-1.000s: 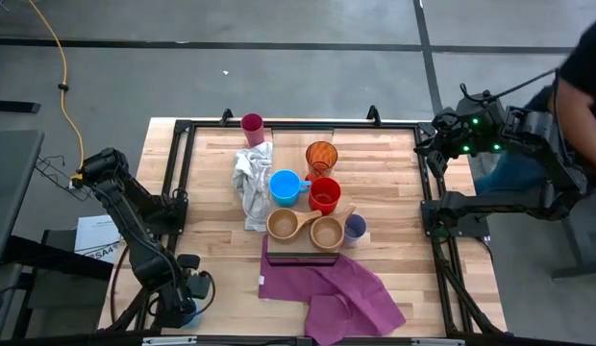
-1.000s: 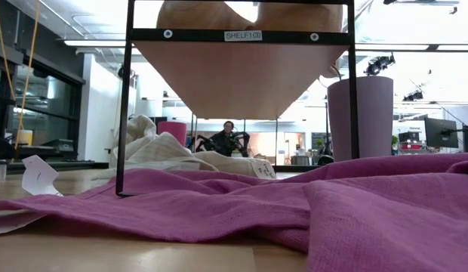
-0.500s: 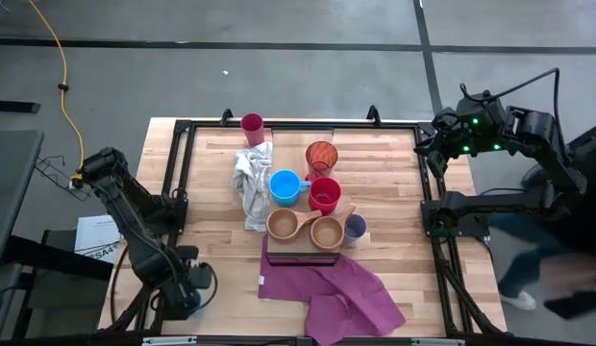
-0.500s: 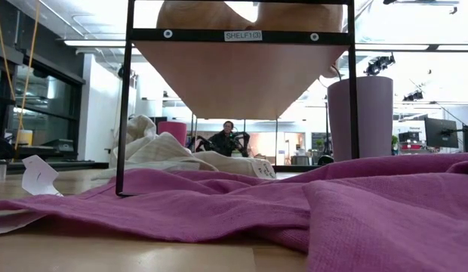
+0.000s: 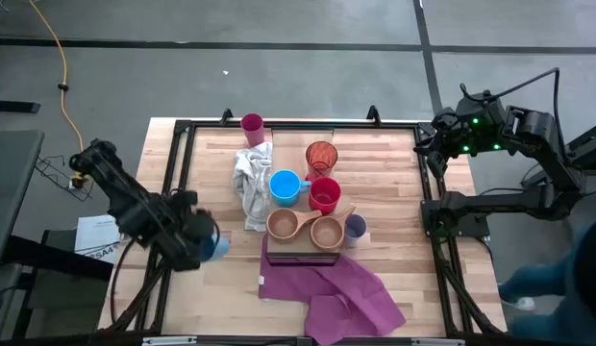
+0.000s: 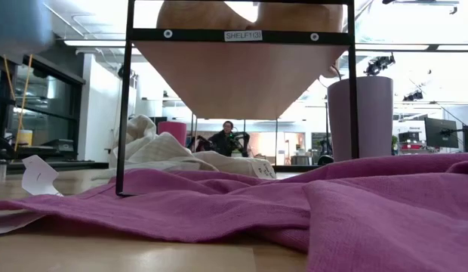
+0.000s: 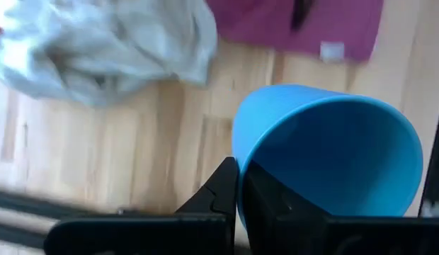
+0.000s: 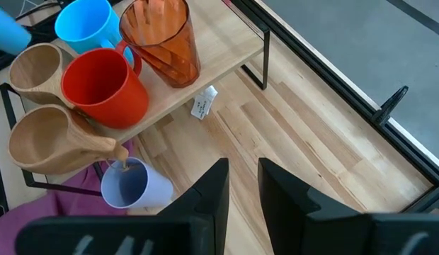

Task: Stack small to large cups/mugs on shelf
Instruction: Put the blue cup on the shelf

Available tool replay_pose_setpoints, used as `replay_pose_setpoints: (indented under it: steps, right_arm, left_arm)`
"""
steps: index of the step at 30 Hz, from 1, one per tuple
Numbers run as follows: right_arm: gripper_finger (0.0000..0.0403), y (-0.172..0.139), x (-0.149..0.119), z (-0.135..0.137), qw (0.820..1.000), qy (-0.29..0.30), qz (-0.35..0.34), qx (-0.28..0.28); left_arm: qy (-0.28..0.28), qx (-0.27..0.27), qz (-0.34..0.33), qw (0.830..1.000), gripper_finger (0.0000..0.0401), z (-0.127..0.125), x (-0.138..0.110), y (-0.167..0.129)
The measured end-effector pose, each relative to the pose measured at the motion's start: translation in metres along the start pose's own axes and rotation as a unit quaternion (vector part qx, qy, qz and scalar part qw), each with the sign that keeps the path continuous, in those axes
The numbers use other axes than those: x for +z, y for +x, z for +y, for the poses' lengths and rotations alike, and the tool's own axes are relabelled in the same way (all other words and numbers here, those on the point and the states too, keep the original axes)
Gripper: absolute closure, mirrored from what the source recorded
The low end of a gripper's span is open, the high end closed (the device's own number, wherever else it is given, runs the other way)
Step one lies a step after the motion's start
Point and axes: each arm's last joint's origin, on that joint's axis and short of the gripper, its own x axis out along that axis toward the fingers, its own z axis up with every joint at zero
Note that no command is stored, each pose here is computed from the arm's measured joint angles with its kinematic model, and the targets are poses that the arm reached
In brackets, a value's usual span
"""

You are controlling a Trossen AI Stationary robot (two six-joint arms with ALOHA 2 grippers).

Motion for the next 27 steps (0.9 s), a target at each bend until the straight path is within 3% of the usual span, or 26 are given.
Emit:
replay_pose_setpoints:
  steps: [6, 16, 23, 27]
  right_arm:
    - [0.0334, 0.0, 0.0, 0.0, 1.0, -0.003, 0.0, 0.0]
    - [0.0334, 0.0, 0.0, 0.0, 1.0, -0.006, 0.001, 0.005]
    - [0.0334, 0.001, 0.005, 0.001, 1.0, -0.002, -0.023, 0.01]
    - [0.0334, 0.003, 0.013, 0.003, 0.999, 0.003, -0.049, 0.014]
  left_arm:
    - [-0.046, 0.029, -0.05, 0.997, 0.0401, 0.041, 0.018, -0.011]
    - [-0.046, 0.078, -0.044, 0.995, 0.0401, 0.103, 0.046, -0.015]
    - [-0.069, 0.129, -0.095, 0.985, 0.0401, 0.146, 0.061, -0.044]
    - [-0.047, 0.127, -0.125, 0.983, 0.0401, 0.169, 0.078, -0.048]
